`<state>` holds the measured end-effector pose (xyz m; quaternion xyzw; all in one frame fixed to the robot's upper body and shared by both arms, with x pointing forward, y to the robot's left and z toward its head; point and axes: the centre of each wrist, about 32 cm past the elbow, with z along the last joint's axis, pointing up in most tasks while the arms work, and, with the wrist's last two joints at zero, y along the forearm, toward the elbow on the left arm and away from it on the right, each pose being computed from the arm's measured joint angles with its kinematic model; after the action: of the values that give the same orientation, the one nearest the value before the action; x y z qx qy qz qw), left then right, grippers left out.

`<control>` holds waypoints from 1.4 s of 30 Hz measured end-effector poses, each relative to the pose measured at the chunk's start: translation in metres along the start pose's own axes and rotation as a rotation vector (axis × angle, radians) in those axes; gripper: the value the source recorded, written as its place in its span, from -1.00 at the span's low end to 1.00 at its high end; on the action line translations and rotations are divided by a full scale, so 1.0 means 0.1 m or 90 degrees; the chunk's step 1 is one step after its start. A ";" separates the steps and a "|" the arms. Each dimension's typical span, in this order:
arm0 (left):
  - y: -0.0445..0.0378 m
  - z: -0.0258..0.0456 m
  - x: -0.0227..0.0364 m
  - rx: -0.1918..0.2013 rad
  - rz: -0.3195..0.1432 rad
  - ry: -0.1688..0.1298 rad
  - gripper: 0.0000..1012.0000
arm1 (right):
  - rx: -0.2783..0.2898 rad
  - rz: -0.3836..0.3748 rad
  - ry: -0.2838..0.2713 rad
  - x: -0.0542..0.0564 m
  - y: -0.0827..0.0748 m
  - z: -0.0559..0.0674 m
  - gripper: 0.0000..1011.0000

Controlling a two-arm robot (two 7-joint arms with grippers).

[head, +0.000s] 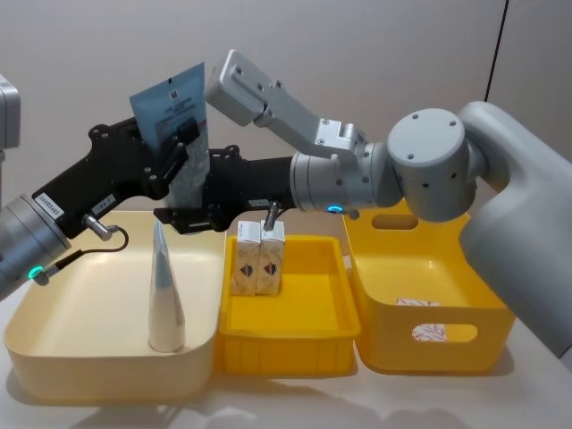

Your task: Bimanual collaborative sorting of washing and personal care products

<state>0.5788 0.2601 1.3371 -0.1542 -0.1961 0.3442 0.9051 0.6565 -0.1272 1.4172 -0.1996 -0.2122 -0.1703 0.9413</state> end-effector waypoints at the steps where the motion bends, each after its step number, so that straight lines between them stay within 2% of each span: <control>1: 0.000 0.000 0.000 0.000 0.000 0.000 -0.54 | 0.000 0.000 0.000 0.00 0.00 0.00 0.45; 10: 0.003 -0.002 -0.001 0.001 0.001 0.000 -0.54 | 0.000 0.002 0.000 0.00 0.01 0.00 0.30; 21: 0.003 -0.003 -0.001 0.001 0.001 -0.001 -0.54 | -0.001 0.002 0.000 0.00 0.01 0.00 0.22; 42: 0.003 -0.003 -0.001 0.001 0.001 -0.001 -0.54 | -0.001 0.003 0.000 0.00 0.02 0.00 0.21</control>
<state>0.5787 0.2602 1.3367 -0.1535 -0.1967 0.3452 0.9047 0.6569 -0.1256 1.4171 -0.2006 -0.2114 -0.1684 0.9417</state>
